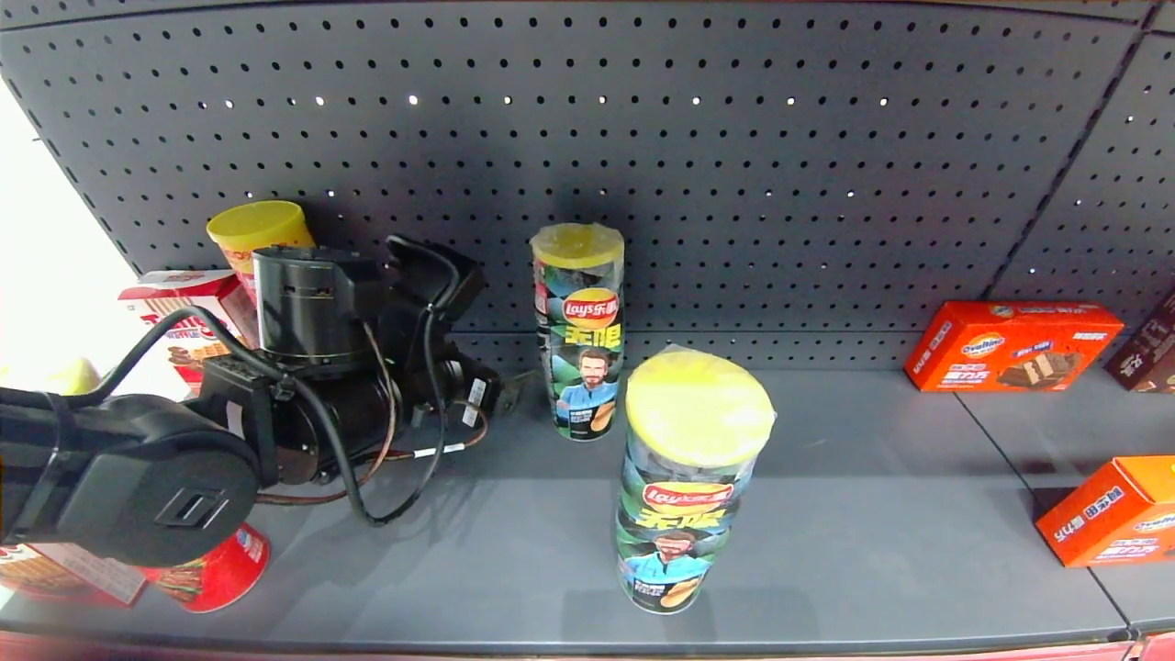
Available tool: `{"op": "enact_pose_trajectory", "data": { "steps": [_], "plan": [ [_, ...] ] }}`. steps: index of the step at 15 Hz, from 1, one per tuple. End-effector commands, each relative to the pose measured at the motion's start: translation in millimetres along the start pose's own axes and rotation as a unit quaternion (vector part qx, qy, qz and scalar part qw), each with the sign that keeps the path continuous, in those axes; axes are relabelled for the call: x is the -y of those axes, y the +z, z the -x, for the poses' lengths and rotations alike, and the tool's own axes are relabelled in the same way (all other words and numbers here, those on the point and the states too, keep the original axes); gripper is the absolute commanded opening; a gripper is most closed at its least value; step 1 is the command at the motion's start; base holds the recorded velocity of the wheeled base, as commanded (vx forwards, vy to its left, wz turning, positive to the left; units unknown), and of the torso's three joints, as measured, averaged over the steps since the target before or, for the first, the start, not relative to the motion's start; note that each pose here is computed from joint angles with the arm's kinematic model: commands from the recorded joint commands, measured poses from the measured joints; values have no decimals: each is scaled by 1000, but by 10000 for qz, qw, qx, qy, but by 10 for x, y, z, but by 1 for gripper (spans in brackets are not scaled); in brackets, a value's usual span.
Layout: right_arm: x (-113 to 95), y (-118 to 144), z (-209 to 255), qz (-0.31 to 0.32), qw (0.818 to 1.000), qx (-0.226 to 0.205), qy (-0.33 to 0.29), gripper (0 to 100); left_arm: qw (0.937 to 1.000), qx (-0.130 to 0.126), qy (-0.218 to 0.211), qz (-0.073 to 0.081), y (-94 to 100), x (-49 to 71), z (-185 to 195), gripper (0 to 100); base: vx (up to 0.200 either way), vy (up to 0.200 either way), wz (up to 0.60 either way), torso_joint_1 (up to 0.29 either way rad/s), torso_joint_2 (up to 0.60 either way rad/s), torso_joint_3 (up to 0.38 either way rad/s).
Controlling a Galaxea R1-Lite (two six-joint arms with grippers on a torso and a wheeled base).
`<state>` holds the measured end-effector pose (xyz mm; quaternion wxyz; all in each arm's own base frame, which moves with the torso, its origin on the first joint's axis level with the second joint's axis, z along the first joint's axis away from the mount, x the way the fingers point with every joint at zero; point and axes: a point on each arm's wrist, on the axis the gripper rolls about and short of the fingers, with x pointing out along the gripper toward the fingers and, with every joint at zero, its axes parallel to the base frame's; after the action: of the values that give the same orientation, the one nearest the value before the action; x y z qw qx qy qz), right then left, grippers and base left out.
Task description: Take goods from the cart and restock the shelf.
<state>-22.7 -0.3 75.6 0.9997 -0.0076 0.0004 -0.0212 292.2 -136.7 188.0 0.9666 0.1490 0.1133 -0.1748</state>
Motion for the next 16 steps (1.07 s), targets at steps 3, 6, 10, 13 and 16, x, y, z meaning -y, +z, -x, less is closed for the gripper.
{"op": "enact_pose_trajectory", "data": {
  "steps": [3,6,10,13,16],
  "plan": [
    [0,1,-1,1,10000,-6,-3,100,9998,-181,-13,-34,-83,54,-204,100,0,0,0,0,0,0],
    [0,1,-1,1,10000,-6,-3,100,9999,-103,-40,-41,-33,86,-246,100,0,0,0,0,0,0],
    [0,1,-1,1,10000,-5,5,100,9999,-104,-93,-58,-32,130,-281,100,0,0,0,0,0,0],
    [0,1,-1,1,10000,-6,-3,100,9998,-50,-178,-82,5,200,-314,100,0,0,0,0,0,0],
    [0,1,-1,1,10000,-5,5,100,9997,-25,-210,-90,25,227,-335,100,0,0,0,0,0,0]
  ]
}}
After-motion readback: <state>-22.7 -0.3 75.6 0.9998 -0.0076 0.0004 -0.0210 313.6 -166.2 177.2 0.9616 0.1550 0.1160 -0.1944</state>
